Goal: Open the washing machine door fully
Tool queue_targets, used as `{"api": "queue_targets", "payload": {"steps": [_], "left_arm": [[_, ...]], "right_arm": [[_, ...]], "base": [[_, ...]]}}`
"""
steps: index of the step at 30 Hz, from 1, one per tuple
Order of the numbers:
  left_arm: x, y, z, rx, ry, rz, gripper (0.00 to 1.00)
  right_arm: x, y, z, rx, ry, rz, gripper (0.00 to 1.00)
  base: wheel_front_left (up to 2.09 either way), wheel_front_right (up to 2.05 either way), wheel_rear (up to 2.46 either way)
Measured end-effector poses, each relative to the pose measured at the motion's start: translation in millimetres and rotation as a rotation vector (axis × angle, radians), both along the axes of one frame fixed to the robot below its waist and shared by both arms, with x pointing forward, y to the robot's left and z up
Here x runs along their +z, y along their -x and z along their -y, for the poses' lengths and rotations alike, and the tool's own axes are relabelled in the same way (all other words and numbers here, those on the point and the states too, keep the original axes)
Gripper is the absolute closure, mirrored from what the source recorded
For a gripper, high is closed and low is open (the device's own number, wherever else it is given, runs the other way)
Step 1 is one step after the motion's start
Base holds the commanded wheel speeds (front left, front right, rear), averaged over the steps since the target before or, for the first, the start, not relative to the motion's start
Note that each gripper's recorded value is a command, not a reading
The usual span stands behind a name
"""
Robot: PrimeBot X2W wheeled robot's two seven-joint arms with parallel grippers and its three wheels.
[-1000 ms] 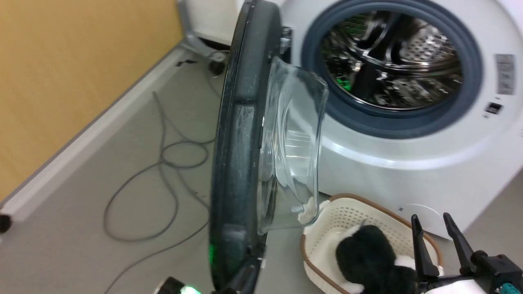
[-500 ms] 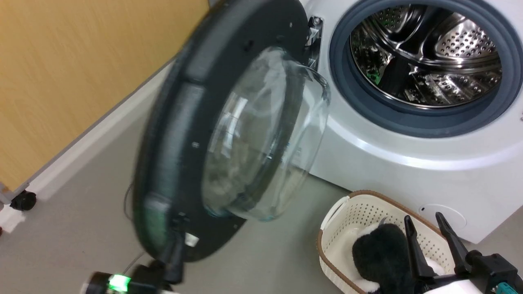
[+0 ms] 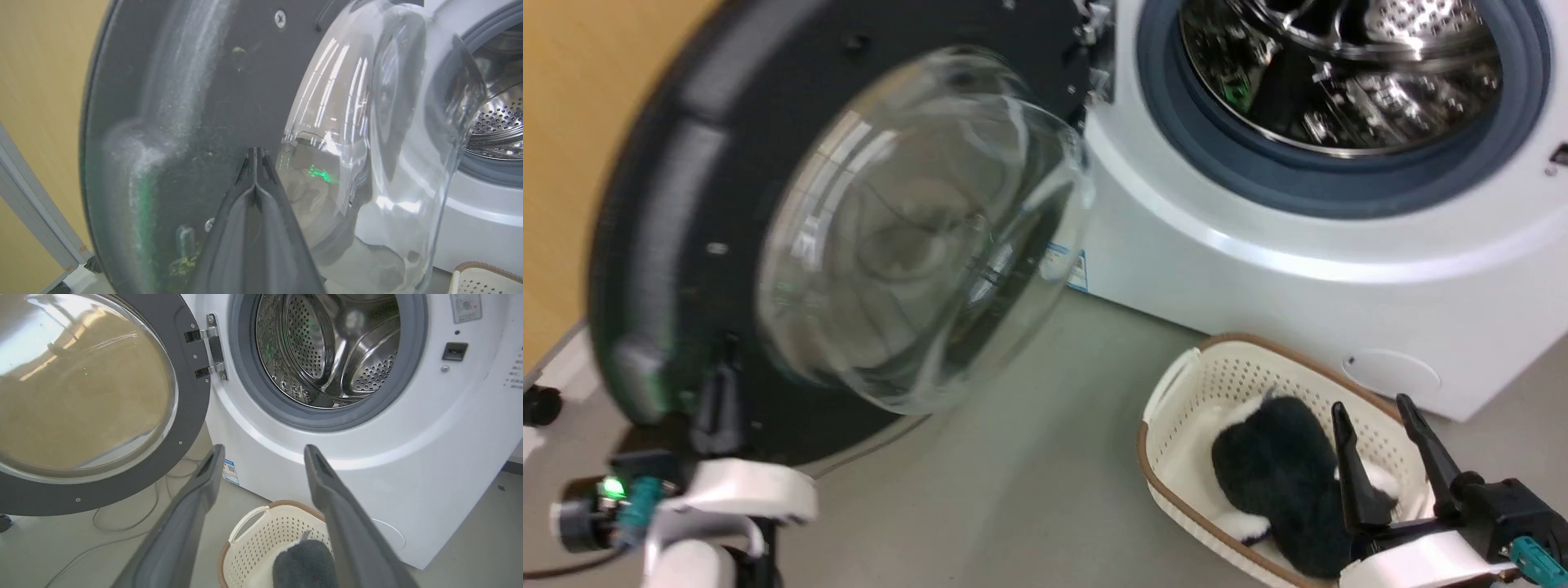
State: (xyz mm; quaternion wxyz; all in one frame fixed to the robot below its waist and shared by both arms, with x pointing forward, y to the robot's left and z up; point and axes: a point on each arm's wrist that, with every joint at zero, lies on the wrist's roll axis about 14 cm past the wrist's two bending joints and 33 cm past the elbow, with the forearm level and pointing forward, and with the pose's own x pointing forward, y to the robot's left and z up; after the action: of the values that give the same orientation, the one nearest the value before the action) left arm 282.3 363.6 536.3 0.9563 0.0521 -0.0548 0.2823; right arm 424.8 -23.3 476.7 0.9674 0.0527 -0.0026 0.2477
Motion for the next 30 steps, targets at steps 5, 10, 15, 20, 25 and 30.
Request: {"api": "queue_targets", "payload": {"steps": [5,10,15,20,25,30], "left_arm": [[-1,-8,-30,0.080,0.016,0.001,1.00],[-3,-17,-53,0.136,0.031,-0.002,1.00],[-15,-25,-73,0.185,0.054,-0.033,1.00],[-17,-32,-92,0.236,0.063,-0.037,1.00],[-18,-38,-110,0.280,0.100,-0.011,1.00],[-20,-43,-122,0.290,0.086,-0.039,1.00]], "right_arm": [[-12,-7,11,-0.032,0.014,-0.023,0.00],[-22,-15,18,-0.055,0.030,-0.034,0.00],[-28,-23,20,-0.065,0.030,-0.040,0.00],[-33,-30,23,-0.075,0.027,-0.048,0.00],[-41,-34,30,-0.089,0.037,-0.061,0.00],[-49,-36,36,-0.100,0.048,-0.074,0.00]], "base": [[0.00,0.00,0.00],[0.00,0.00,0.00],[0.00,0.00,0.00],[0.00,0.00,0.00],[0.00,0.00,0.00],[0.00,0.00,0.00]]}}
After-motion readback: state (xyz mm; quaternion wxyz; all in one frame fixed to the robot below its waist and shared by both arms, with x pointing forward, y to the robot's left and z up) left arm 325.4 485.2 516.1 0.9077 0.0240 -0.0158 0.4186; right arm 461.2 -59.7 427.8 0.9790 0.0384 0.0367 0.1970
